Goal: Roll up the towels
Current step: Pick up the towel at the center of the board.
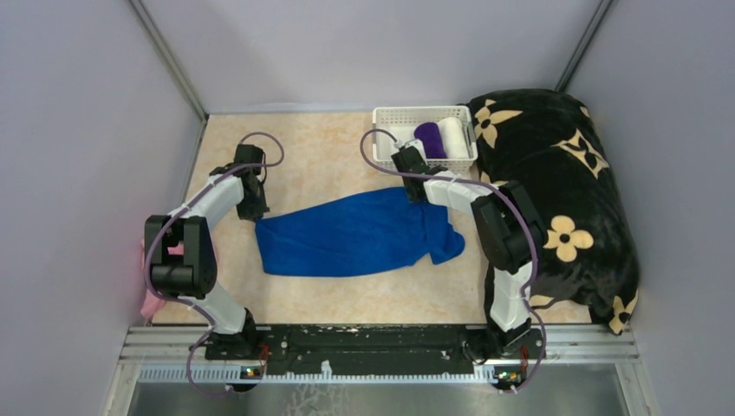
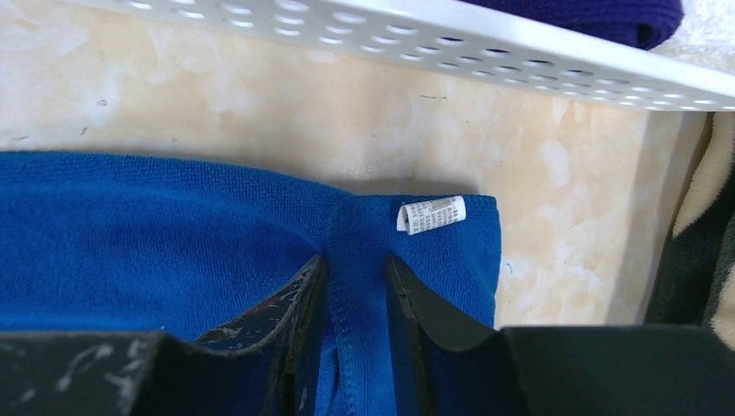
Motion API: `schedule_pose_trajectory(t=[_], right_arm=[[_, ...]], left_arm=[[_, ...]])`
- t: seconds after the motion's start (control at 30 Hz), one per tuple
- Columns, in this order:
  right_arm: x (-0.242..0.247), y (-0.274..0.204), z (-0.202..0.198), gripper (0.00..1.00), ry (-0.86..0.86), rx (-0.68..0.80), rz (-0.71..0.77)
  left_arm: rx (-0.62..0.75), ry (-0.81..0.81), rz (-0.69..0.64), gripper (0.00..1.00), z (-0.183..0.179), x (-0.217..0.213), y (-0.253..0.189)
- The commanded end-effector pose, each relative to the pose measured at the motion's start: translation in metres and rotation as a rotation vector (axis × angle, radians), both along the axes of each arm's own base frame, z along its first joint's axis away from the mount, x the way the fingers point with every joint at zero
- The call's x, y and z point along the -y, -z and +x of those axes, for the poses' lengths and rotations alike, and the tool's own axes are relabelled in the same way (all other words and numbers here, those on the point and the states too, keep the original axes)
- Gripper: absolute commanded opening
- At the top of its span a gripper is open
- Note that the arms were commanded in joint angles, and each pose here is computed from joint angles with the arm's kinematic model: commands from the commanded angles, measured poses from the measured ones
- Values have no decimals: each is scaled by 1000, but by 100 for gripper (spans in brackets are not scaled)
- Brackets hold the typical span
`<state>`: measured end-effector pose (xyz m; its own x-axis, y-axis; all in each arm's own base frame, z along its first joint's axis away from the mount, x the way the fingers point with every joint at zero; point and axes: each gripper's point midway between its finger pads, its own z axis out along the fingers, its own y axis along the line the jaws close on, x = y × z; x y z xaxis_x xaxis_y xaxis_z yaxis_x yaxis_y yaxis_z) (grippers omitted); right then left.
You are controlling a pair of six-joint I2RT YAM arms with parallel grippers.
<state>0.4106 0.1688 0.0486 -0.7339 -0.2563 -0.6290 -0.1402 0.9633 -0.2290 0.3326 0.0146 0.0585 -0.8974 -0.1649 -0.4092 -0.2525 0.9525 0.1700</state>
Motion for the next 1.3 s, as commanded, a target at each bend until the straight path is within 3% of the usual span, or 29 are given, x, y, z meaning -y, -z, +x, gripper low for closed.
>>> schedule_pose_trajectory(t=[0.0,0.5,0.63,0.87,1.1,1.27], right_arm=[[-9,-20,22,31,49,96,-38],[-3,-5,26,30,72,75,-130],[2,-10,25,19,85,80,-153],[16,-67,17,1,83,153,-154],[43,-126,-1,0,46,194,-33],[64,-140,-20,0,1,188,80]], left_arm=[[35,11,-12,0,2,1,-9],[34,14,-22,0,2,2,-8],[35,13,-21,0,2,2,-8],[48,-4,-6,0,1,-4,-13],[103,-37,11,0,9,-16,-32],[142,-78,-2,0,12,-27,-45]])
